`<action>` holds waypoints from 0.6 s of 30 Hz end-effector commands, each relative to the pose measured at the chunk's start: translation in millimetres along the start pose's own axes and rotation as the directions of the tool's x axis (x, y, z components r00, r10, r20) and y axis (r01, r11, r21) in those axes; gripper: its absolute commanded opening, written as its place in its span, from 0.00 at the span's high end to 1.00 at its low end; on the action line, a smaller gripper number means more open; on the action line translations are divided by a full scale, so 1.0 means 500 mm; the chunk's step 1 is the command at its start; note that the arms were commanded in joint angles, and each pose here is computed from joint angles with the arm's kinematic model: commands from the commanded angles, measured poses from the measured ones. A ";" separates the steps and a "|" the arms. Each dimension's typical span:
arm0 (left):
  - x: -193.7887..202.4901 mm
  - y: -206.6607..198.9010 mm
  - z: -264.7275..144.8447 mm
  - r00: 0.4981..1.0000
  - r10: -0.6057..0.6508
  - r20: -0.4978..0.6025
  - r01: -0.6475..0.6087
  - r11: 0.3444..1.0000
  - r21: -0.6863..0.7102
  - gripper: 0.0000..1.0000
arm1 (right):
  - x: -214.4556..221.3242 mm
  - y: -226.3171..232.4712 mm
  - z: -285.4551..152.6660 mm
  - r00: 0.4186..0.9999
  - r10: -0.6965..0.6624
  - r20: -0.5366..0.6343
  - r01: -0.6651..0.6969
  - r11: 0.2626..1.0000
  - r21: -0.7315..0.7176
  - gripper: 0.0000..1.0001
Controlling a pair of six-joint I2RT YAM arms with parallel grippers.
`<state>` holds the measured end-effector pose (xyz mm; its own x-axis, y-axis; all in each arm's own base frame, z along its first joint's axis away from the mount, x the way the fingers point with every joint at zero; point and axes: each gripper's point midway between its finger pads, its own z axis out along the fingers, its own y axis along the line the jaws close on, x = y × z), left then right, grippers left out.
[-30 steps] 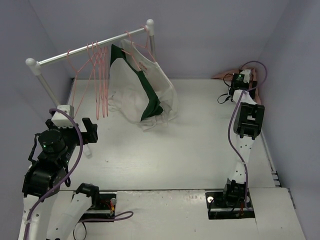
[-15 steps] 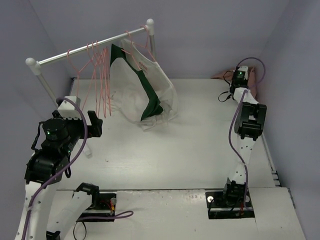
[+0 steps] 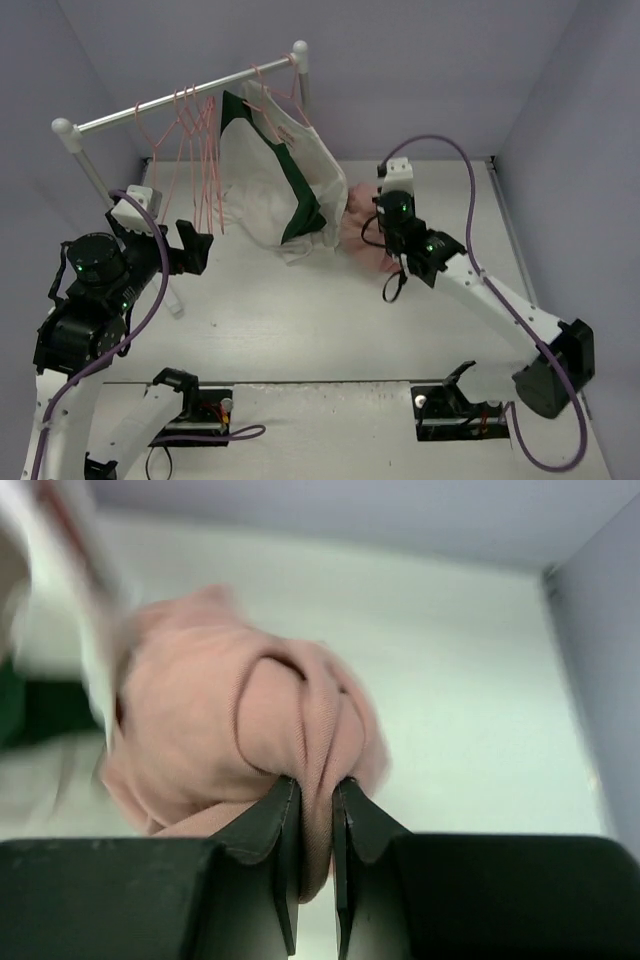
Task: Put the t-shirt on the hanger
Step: Pick up the T-shirt at the corner of the board, then place the T-shirt at the center of the board.
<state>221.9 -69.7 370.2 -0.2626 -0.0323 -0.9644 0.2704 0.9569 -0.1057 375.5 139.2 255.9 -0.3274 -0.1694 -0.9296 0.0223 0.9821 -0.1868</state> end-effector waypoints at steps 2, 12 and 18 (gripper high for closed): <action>-0.025 -0.040 0.010 0.999 0.011 0.038 -0.015 0.994 0.105 0.11 | 0.155 0.108 -0.148 0.956 0.196 -0.218 -0.255 0.924 -0.284 0.89; 0.036 -0.109 0.079 0.992 -0.040 -0.117 0.069 0.963 0.260 0.11 | 0.176 0.112 -0.217 0.959 0.168 -0.229 -0.242 0.904 -0.352 0.19; 0.072 -0.174 0.131 0.974 -0.029 -0.225 0.104 0.938 0.332 0.11 | 0.207 0.149 -0.157 0.965 0.012 -0.261 -0.101 0.939 -0.329 0.32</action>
<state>237.7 -141.1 324.6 -0.4639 0.0187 -0.8857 0.4801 0.8455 -0.2336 246.2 193.2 173.6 -0.5787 -0.0771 -0.8119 -0.2671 0.9585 0.0994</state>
